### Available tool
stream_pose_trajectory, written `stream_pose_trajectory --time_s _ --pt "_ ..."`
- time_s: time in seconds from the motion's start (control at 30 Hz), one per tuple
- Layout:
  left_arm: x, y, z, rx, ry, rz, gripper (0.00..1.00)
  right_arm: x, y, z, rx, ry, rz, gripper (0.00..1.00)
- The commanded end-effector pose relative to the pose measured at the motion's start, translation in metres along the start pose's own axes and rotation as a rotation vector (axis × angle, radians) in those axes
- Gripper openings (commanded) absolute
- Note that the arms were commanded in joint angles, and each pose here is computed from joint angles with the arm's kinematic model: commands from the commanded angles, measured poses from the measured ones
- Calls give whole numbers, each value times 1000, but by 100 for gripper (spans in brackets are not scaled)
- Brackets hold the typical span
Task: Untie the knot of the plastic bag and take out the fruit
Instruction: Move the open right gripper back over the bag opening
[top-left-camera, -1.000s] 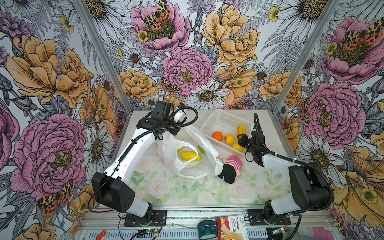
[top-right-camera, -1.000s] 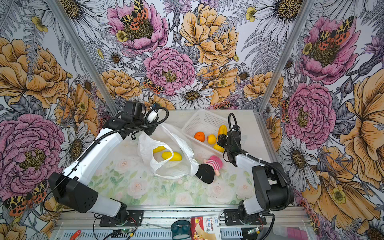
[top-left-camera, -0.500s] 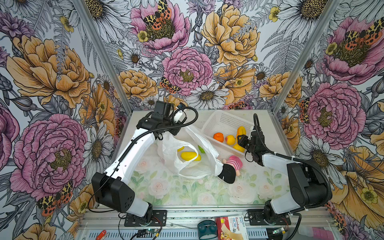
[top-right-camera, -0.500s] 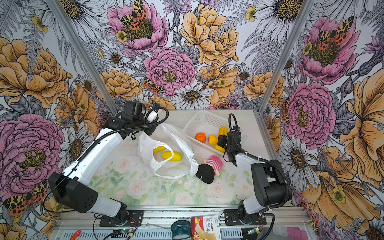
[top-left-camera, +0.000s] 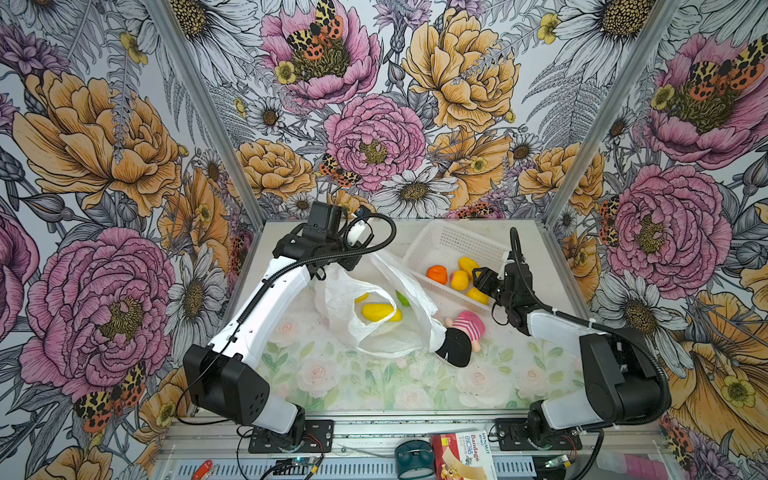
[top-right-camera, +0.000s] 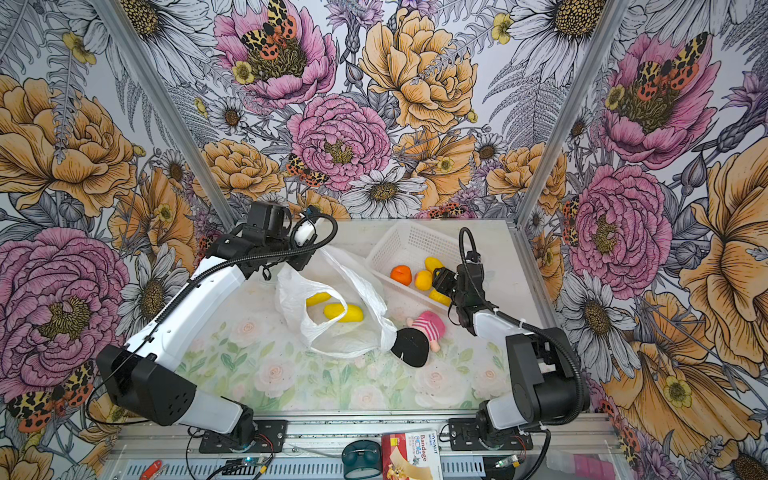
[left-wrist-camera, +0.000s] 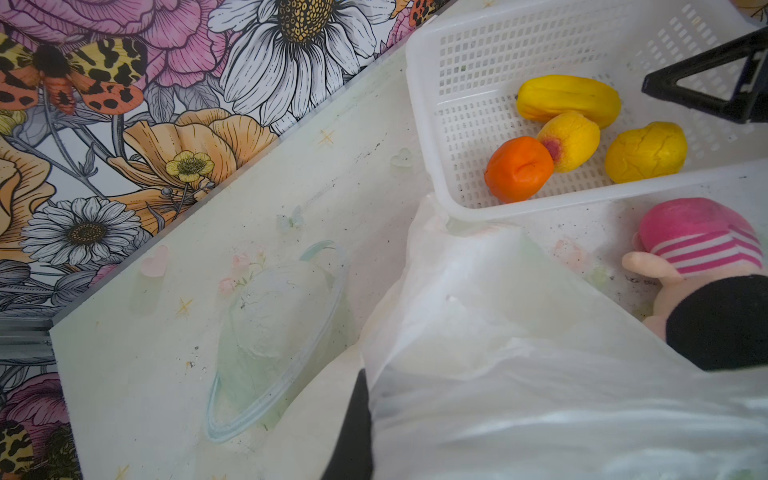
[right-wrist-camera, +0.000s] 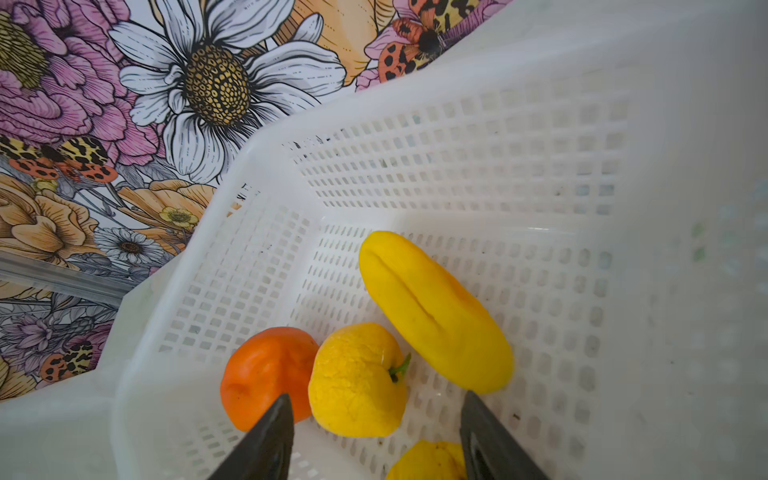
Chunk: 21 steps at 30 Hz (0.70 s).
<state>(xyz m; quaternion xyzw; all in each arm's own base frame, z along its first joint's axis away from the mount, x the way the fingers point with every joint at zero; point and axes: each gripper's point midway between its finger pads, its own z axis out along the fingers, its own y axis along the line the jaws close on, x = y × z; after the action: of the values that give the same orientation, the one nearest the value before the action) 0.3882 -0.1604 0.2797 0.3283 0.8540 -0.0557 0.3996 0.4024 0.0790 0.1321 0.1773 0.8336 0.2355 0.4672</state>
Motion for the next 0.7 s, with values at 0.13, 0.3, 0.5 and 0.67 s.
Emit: stream_pose_trajectory --time_s 0.13,0.3,0.5,0.67 --pt "-17 7 -15 -29 -60 -2 0 -31 77 -76 -206 -247 -191 63" --pt "-17 7 -15 -28 -60 -2 0 -16 149 -137 -462 -353 -381 50" --pt "-17 7 -15 -29 -60 -1 0 33 218 -192 -800 -357 -604 38" --pt "-17 7 -15 -30 -60 0 0 89 258 -205 -936 -260 -824 32"
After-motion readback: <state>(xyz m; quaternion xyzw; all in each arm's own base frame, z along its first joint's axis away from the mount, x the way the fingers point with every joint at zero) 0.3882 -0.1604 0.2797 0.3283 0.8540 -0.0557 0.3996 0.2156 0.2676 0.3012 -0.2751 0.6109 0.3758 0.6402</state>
